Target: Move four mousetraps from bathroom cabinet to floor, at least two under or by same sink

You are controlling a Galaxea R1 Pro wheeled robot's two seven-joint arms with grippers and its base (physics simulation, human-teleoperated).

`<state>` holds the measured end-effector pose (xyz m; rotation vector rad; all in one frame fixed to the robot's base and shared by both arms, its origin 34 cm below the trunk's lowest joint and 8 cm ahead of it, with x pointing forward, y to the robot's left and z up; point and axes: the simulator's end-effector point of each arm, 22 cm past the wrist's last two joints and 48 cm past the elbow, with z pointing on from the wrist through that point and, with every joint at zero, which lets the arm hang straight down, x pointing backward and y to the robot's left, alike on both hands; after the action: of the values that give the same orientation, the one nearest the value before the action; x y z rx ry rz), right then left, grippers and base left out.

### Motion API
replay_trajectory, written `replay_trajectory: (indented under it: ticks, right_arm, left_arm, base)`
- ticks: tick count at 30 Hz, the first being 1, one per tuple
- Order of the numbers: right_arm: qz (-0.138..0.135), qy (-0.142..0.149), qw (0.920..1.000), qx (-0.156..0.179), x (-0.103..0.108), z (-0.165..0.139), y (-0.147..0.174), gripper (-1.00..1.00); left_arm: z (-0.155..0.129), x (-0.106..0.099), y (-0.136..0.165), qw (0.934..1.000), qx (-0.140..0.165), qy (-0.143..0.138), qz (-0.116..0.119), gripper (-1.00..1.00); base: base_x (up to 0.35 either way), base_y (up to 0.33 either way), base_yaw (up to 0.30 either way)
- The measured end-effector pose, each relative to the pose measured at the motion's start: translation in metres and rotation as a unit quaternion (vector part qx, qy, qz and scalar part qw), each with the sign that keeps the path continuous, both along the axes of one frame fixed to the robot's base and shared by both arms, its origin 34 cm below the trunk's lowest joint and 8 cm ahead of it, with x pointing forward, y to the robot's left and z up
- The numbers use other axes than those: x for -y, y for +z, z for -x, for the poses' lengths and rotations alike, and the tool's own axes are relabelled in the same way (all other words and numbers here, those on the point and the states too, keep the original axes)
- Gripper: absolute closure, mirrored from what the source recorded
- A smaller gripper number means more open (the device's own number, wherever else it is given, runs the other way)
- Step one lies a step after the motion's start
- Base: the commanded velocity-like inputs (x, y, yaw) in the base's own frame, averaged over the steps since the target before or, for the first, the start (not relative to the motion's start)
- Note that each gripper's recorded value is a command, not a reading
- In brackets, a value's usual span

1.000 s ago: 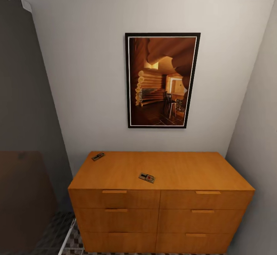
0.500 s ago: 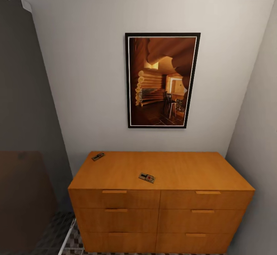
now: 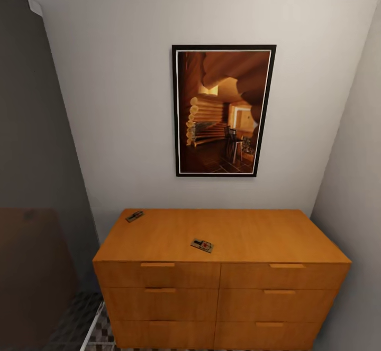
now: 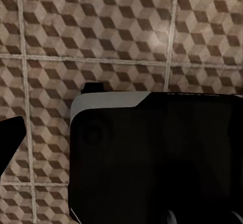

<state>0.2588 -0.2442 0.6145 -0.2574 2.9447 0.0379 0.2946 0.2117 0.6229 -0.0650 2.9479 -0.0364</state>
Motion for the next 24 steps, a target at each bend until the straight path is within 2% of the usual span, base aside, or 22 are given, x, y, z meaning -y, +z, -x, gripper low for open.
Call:
replay_trajectory:
  ticks: [4,13,19,24]
  right_arm:
    - [-0.001,0.0,1.0,0.0,-0.0002,0.0001,0.0001,-1.0]
    - [-0.002,0.001,1.0,0.001,-0.0008,0.0,0.0002,-1.0]
    - [-0.002,0.001,1.0,0.0,-0.001,0.0,0.0002,-1.0]
    - [-0.002,0.001,1.0,0.0,-0.001,-0.0001,0.0001,-1.0]
  left_arm:
    - [-0.0028,-0.0017,0.0006,1.0,0.007,0.002,-0.001,-1.0]
    - [-0.0061,-0.0051,0.0012,0.9995,0.015,0.026,0.002,-1.0]
    - [-0.006,-0.0054,0.0011,0.9994,0.015,0.03,0.003,-1.0]
    - [-0.0031,-0.0052,0.0003,0.9995,0.01,0.031,0.003,-1.0]
  base:
    - [0.241,0.0,0.0]
    - [0.305,0.0,0.0]
    - [0.292,0.0,0.0]
    - [0.153,0.0,0.0]
